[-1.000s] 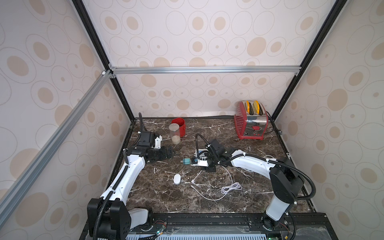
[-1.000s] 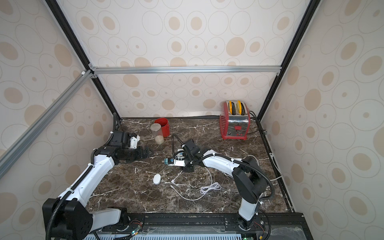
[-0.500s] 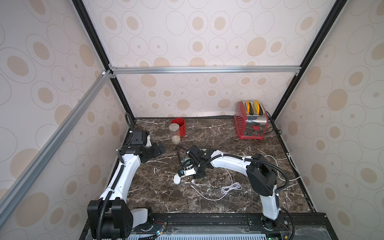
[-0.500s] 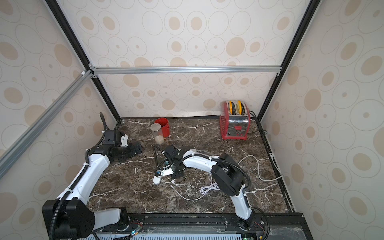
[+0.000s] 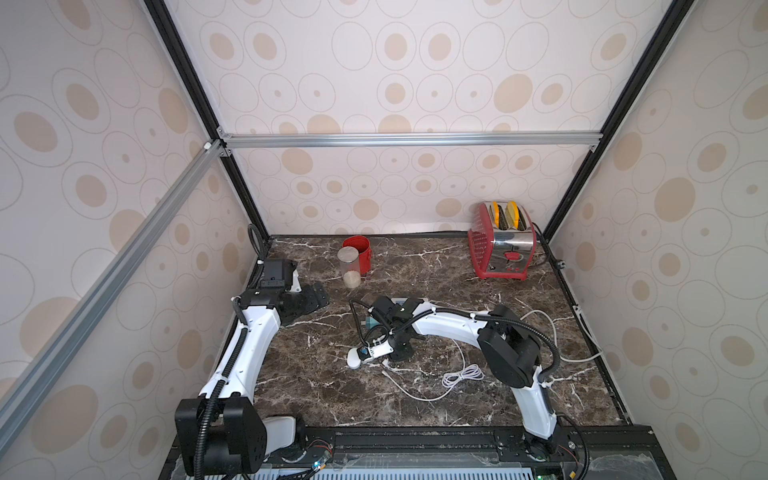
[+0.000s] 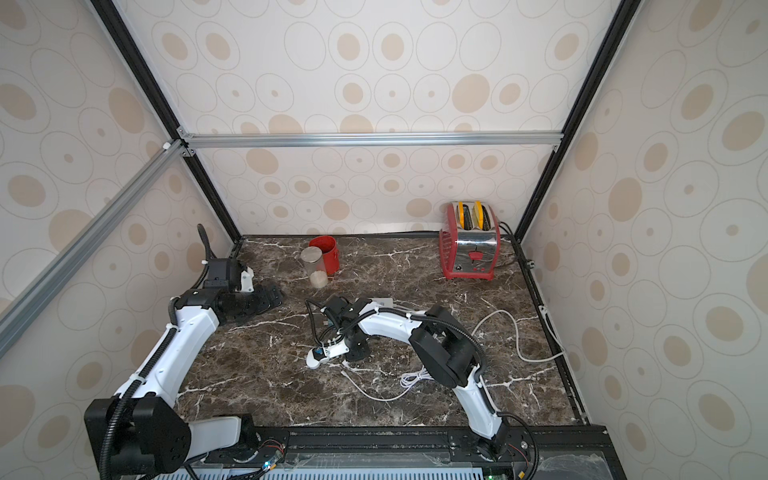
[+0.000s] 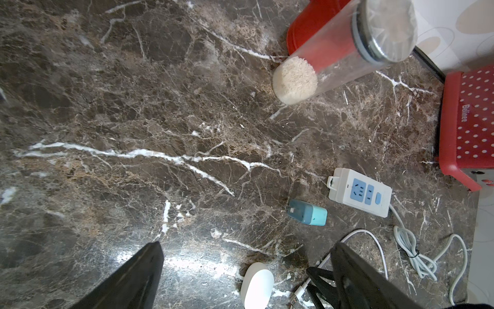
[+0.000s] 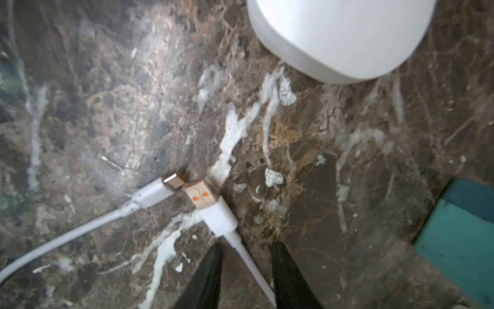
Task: Charge the bluetooth headset
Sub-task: Pick up the charging cable from the center of the board.
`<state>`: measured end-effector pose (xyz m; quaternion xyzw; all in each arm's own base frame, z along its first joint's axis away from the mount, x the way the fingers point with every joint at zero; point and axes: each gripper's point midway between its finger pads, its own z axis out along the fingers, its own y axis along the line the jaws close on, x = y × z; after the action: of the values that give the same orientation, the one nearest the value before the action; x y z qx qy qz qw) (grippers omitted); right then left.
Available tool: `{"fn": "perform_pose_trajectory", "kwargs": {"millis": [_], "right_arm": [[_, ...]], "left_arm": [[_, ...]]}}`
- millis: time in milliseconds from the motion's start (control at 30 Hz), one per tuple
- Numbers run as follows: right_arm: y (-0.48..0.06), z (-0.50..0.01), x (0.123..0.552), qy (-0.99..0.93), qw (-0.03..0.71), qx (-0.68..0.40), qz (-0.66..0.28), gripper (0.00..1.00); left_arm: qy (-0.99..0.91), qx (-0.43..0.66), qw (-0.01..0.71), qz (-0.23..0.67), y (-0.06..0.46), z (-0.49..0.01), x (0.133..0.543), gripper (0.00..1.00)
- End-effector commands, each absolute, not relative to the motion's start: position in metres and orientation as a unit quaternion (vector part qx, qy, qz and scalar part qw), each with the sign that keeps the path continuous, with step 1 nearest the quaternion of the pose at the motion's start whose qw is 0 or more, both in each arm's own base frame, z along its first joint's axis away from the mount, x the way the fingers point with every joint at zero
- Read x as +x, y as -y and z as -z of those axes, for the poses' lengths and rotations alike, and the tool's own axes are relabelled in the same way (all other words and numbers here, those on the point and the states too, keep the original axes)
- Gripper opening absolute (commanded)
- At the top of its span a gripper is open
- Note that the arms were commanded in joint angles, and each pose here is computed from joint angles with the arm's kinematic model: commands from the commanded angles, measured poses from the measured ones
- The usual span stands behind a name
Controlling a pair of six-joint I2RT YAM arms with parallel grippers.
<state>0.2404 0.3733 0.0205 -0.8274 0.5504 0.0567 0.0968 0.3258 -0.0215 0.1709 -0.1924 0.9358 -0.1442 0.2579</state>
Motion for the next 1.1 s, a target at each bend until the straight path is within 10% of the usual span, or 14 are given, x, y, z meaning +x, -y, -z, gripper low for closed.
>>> {"fn": "perform_pose_trajectory", "kwargs": {"millis": [0, 433, 1067], "right_arm": [[-0.368, -0.001, 0.232, -0.543, 0.062, -0.836, -0.044, 0.31], [-0.342, 0.028, 0.208, -0.54, -0.015, -0.841, -0.022, 0.0], [-0.35, -0.112, 0.27, -0.682, 0.319, -0.626, -0.203, 0.0]], "left_arm": [[-0.939, -0.188, 0.256, 0.134, 0.017, -0.176, 0.324, 0.99], [-0.944, -0.182, 0.252, 0.114, 0.011, -0.18, 0.32, 0.99], [-0.929, -0.028, 0.219, 0.298, 0.122, -0.172, 0.329, 0.99]]}}
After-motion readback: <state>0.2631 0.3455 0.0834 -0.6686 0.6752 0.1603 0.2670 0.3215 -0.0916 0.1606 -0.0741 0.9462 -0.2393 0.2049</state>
